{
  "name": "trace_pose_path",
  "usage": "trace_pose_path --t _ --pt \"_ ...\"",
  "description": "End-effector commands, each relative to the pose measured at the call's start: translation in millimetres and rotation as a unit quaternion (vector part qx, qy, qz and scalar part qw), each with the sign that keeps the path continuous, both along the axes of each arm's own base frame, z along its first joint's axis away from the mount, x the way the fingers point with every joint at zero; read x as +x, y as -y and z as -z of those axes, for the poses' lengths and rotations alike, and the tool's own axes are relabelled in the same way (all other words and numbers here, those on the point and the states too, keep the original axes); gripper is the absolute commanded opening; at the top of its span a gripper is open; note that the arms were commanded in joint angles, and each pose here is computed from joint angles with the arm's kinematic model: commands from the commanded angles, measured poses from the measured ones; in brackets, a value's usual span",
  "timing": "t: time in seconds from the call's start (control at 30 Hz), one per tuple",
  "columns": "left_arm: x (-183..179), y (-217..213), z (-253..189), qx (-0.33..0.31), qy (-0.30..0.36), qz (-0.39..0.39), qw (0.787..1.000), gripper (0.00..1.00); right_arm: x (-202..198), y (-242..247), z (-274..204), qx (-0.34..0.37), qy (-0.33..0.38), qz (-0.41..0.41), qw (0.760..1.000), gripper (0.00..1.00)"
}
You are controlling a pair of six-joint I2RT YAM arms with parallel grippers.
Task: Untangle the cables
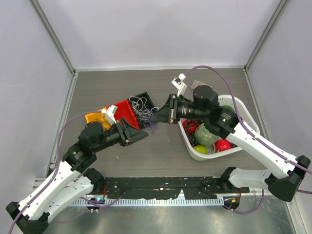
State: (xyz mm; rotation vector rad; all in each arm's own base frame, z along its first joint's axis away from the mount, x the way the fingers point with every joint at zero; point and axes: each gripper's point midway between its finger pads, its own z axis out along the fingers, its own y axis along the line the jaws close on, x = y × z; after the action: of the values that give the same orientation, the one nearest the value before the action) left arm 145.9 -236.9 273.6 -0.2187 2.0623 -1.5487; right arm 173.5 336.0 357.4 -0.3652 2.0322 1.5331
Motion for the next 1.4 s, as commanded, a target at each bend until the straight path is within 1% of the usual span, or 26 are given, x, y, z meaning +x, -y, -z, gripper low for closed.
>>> trace_pose_path --t 0.0,0.1,0.17,0.33,0.47,0.67,0.93,1.07,1.13,1.17,1.23,1.27,1.3,1.33,1.37 --pt "8 -7 -53 0.004 0.127 -0.025 0.992 0.47 7 -1 -39 0.064 -0.031 0.013 0.997 0.01" --pt "15 -12 -64 0.026 0.182 -0.052 0.982 0.51 11 0 -41 0.072 -0.057 0.018 0.996 0.01" --pt "15 -8 -66 0.041 0.204 -0.038 0.977 0.52 13 -1 -42 0.077 -0.068 0.018 0.995 0.01" --pt "13 10 -69 0.060 0.232 0.009 0.971 0.54 17 -2 -43 0.088 -0.093 0.023 0.992 0.01" --pt "17 18 -66 0.071 0.245 0.019 0.967 0.55 21 -3 -52 0.107 -0.103 0.022 0.989 0.01" --pt "31 23 -64 0.081 0.251 0.002 0.965 0.62 23 -5 -54 0.120 -0.118 0.020 0.986 0.01" --pt "40 25 -73 0.079 0.272 -0.014 0.959 0.61 27 -6 -55 0.125 -0.119 0.024 0.985 0.01" --pt "43 23 -78 0.068 0.280 -0.028 0.957 0.60 28 -7 -56 0.128 -0.123 0.025 0.984 0.01" --pt "45 22 -82 0.060 0.283 -0.038 0.957 0.55 30 -7 -54 0.128 -0.125 0.028 0.983 0.01" --pt "46 23 -83 0.056 0.284 -0.040 0.956 0.48 29 -7 -54 0.128 -0.125 0.028 0.983 0.01" --pt "46 23 -82 0.057 0.287 -0.040 0.955 0.32 30 -7 -53 0.127 -0.128 0.030 0.983 0.01" --pt "49 21 -78 0.069 0.281 -0.045 0.956 0.20 30 -7 -53 0.127 -0.128 0.030 0.983 0.01" --pt "49 19 -70 0.087 0.274 -0.042 0.957 0.12 29 -7 -53 0.127 -0.126 0.030 0.983 0.01" --pt "48 18 -66 0.096 0.271 -0.041 0.957 0.09 31 -6 -52 0.126 -0.127 0.033 0.983 0.01" --pt "49 15 -61 0.106 0.264 -0.043 0.958 0.08 30 -5 -52 0.122 -0.122 0.034 0.985 0.01"
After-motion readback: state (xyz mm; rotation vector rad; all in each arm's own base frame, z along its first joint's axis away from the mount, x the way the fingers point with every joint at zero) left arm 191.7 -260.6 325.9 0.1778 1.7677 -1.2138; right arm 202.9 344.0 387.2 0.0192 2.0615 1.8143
